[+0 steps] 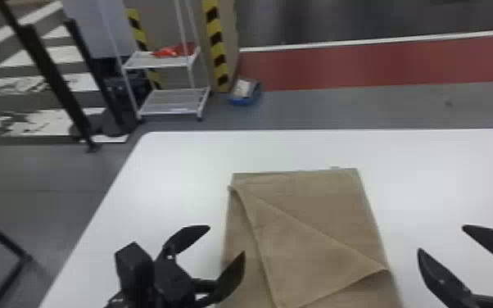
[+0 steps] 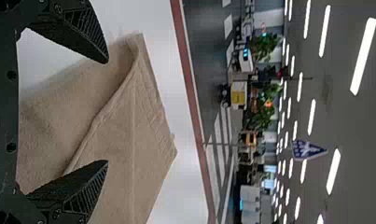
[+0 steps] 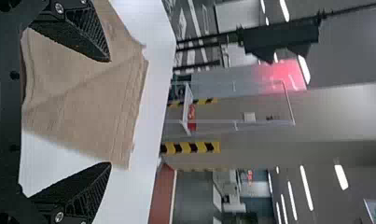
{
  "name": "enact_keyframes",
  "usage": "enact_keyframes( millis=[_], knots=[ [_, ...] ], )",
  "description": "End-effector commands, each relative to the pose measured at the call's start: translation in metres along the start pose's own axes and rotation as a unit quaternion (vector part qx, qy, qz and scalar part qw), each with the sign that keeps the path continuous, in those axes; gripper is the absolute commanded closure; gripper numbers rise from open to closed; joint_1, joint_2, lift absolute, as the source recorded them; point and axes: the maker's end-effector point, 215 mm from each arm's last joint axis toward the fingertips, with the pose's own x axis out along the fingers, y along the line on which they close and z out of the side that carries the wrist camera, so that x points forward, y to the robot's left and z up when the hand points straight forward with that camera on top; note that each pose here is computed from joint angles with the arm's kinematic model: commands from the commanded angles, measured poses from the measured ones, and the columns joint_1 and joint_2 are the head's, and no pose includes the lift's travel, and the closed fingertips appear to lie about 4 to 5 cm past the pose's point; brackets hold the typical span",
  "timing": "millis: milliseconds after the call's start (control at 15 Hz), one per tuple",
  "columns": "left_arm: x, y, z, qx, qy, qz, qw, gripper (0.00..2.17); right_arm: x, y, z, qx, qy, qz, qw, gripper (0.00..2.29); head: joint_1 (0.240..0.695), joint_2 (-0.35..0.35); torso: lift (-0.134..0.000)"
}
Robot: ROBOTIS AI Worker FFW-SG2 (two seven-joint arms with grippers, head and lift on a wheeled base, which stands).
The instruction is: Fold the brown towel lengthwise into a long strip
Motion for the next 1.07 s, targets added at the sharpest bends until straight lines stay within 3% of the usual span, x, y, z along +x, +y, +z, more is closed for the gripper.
enact_keyframes(
  millis=[0,200,267,400,600,800,1000],
  knots=[
    [0.01,-0.039,-0.002,0.039,0.03,-0.05,0.9975,0.15,-0.04,-0.074,0.001,0.009,-0.003,-0.083,0.9965,0.08,0.695,-0.017,-0.116],
    [0.02,-0.097,-0.004,0.077,0.058,-0.125,0.9875,0.21,-0.08,-0.137,-0.009,0.031,0.0,-0.147,0.9887,0.08,0.695,-0.217,-0.116],
    [0.021,-0.113,-0.007,0.091,0.069,-0.144,0.983,0.21,-0.09,-0.151,-0.012,0.037,0.0,-0.161,0.9863,0.08,0.695,-0.334,-0.116],
    [0.021,-0.137,-0.016,0.107,0.103,-0.173,0.9736,0.21,-0.108,-0.173,-0.016,0.048,-0.003,-0.181,0.9824,0.08,0.695,-0.35,-0.116],
    [0.024,-0.155,-0.014,0.116,0.106,-0.191,0.9689,0.21,-0.125,-0.197,-0.022,0.064,-0.003,-0.203,0.9771,0.08,0.695,-0.35,-0.116],
    [0.029,-0.138,-0.024,0.129,0.131,-0.169,0.9682,0.35,-0.127,-0.204,-0.02,0.076,-0.012,-0.206,0.9755,0.08,0.695,-0.35,-0.116],
    [0.027,-0.132,-0.039,0.134,0.152,-0.17,0.9645,0.35,-0.13,-0.21,-0.019,0.079,-0.014,-0.21,0.9743,0.08,0.695,-0.35,-0.116]
  ],
)
